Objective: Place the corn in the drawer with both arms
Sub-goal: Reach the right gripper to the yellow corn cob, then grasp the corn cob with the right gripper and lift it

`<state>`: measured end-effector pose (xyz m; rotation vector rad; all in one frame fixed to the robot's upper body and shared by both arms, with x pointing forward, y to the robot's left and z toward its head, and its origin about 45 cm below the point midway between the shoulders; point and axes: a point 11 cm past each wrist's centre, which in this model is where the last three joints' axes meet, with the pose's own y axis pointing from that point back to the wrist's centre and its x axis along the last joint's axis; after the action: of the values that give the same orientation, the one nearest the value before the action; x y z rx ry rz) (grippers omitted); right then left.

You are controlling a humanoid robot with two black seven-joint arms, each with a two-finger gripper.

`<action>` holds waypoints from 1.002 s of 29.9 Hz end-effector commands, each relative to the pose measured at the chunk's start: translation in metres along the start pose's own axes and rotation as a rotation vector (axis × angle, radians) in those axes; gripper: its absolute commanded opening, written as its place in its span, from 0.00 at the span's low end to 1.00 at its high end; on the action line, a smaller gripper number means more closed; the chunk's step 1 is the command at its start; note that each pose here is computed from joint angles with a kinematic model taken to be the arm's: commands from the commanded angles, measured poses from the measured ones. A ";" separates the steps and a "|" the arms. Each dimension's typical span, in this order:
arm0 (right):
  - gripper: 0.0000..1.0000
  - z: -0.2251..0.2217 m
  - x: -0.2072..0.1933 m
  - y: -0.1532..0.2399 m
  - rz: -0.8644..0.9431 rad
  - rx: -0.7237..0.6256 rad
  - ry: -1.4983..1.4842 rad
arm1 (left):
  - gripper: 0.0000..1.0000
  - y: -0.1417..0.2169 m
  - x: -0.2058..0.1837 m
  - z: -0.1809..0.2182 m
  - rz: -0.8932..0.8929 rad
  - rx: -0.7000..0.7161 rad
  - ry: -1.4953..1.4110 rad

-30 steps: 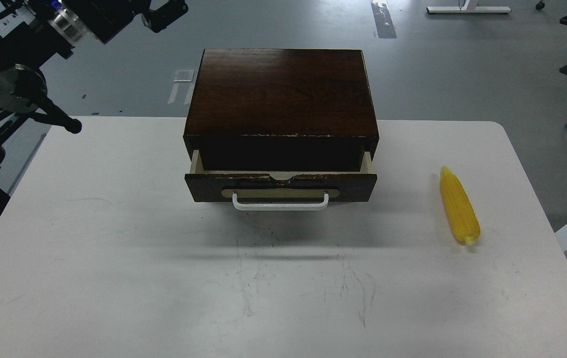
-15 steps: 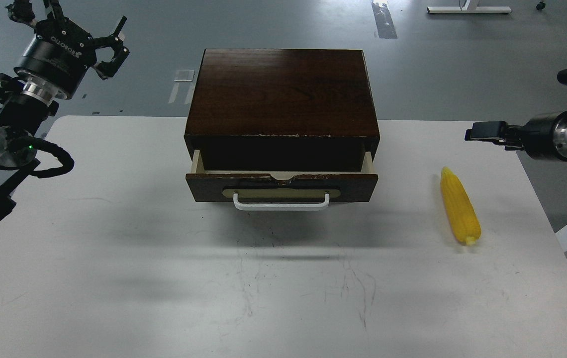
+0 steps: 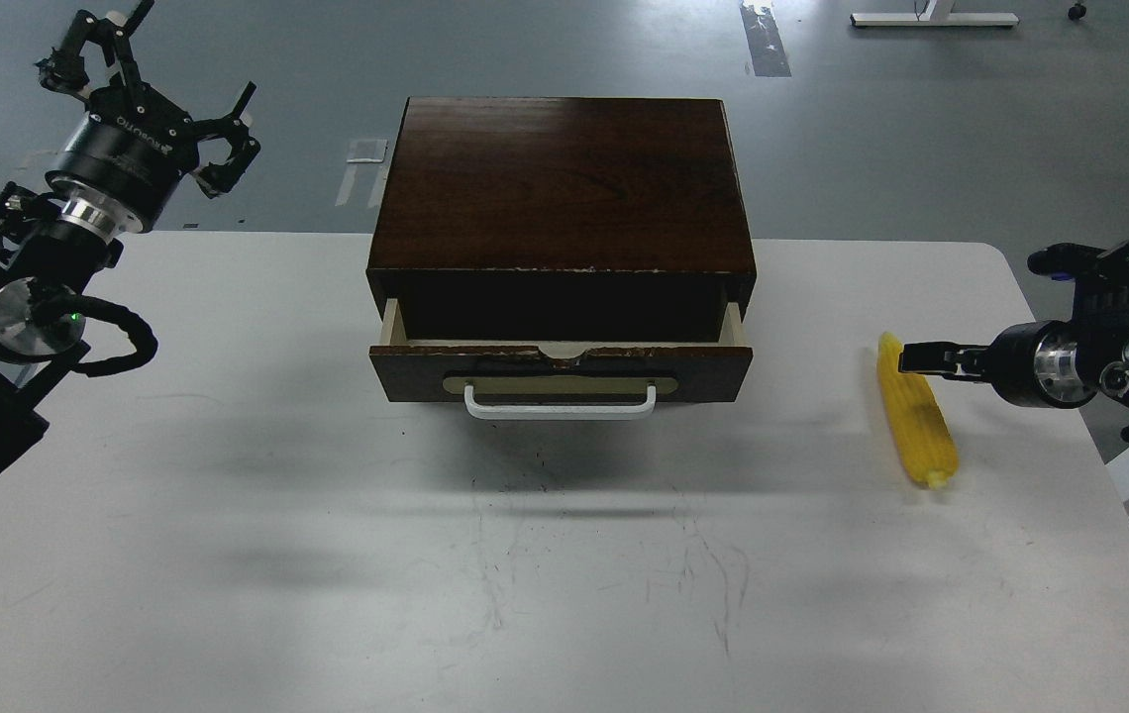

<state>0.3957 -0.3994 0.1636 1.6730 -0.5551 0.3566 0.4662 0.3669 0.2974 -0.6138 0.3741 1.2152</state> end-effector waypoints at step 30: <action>0.00 -0.024 0.011 -0.003 0.044 0.096 -0.037 | 0.98 0.000 0.001 0.014 0.005 0.004 -0.048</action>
<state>0.3997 -0.3784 0.1553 1.7358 -0.5712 0.3678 0.4681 0.3728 0.3052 -0.5900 0.3468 1.2354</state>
